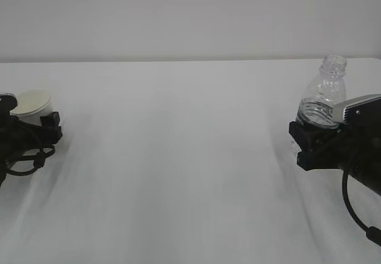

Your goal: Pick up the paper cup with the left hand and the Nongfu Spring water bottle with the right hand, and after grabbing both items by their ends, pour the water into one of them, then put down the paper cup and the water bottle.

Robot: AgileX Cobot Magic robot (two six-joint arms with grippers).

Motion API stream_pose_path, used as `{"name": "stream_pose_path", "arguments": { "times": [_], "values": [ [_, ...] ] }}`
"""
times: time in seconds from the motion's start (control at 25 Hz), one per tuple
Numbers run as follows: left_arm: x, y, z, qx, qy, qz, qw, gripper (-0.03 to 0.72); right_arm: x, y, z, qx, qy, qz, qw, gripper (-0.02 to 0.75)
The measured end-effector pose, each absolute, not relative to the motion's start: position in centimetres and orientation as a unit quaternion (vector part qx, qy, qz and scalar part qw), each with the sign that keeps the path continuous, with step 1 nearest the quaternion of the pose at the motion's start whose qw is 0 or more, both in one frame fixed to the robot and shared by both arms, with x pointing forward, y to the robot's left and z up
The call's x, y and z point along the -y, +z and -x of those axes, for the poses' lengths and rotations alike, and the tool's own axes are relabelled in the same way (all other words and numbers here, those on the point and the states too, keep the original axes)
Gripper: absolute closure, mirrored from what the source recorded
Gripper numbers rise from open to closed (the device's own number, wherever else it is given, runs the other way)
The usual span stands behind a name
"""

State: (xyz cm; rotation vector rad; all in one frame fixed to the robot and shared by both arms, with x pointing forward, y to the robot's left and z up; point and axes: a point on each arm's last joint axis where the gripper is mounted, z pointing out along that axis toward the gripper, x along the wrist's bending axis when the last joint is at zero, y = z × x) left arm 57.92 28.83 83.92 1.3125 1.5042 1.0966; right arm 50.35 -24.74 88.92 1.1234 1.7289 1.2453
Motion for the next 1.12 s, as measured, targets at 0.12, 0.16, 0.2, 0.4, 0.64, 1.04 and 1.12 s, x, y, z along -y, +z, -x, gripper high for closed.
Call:
{"name": "stream_pose_path", "arguments": {
  "times": [0.12,0.16,0.2,0.4,0.64,1.04,1.12],
  "values": [
    [-28.8,83.9,-57.9,-0.600,0.437,-0.523,0.419,0.027,24.7,88.9,-50.3,-0.670,0.483,-0.435,0.358,0.309],
    [-28.8,83.9,-57.9,-0.600,0.437,-0.523,0.419,0.041,24.7,88.9,-50.3,-0.670,0.483,-0.435,0.358,0.309],
    [-28.8,83.9,-57.9,-0.600,0.437,-0.523,0.419,0.061,24.7,88.9,-50.3,-0.670,0.483,-0.435,0.358,0.309],
    [-28.7,83.9,-57.9,-0.596,0.435,-0.528,0.421,0.147,24.7,88.9,-50.3,-0.670,0.483,-0.435,0.358,0.309],
    [-28.6,83.9,-58.0,-0.589,0.433,-0.534,0.425,0.218,24.7,88.9,-50.3,-0.670,0.483,-0.435,0.358,0.309],
    [-27.8,84.0,-58.0,-0.562,0.418,-0.562,0.440,0.238,24.7,88.9,-50.3,-0.670,0.483,-0.435,0.358,0.309],
    [-27.5,84.0,-58.0,-0.552,0.412,-0.572,0.446,0.239,24.7,88.9,-50.3,-0.670,0.483,-0.435,0.358,0.309]
  ]
}}
